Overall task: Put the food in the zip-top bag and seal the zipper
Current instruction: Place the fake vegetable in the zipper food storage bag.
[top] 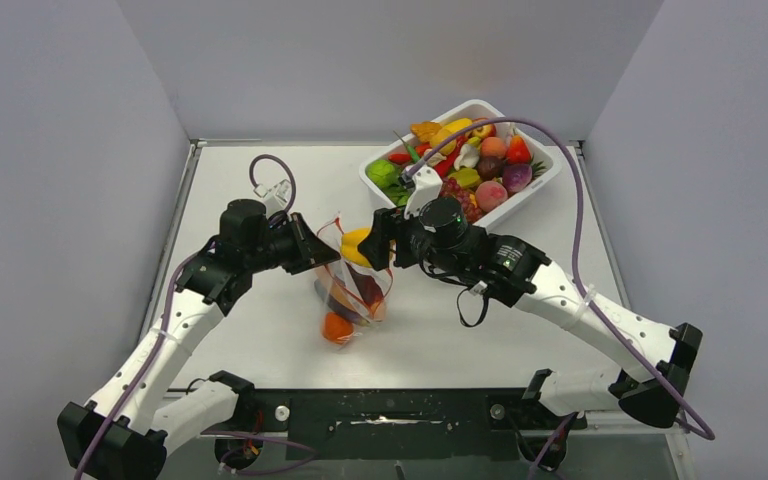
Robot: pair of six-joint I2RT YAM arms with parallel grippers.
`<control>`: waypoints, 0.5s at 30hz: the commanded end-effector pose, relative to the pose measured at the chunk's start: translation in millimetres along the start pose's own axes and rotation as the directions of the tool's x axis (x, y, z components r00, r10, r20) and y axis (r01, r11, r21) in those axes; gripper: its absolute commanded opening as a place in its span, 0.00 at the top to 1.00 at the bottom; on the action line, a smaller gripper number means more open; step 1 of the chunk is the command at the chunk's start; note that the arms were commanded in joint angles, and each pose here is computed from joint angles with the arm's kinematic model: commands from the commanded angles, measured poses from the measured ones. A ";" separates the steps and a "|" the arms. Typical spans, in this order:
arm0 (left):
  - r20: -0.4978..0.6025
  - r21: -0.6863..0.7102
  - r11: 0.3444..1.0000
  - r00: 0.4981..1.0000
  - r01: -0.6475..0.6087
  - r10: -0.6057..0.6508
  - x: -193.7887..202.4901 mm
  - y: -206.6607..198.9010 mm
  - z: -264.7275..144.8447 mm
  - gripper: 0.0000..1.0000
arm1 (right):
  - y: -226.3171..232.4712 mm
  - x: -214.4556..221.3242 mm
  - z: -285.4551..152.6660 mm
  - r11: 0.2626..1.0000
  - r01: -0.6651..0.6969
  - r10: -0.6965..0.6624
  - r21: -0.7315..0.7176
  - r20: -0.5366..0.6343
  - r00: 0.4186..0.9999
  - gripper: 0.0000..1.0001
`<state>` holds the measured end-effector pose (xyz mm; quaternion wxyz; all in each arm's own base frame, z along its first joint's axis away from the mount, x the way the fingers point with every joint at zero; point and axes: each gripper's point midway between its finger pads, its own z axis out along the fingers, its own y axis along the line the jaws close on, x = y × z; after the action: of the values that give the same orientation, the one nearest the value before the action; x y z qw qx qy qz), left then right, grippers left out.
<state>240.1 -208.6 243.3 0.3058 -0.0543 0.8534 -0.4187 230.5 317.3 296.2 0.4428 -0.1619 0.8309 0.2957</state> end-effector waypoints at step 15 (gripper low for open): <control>0.066 0.113 0.991 0.996 -0.069 0.062 -28.2 -40.7 -8.7 1.00 | 6.0 23.1 14.3 1.000 -0.008 0.011 0.018 -0.146 0.989 0.44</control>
<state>243.7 -212.7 245.2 0.3000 -0.0506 0.8534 -0.4232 221.3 321.7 269.3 0.3900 -0.1749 0.8583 0.2838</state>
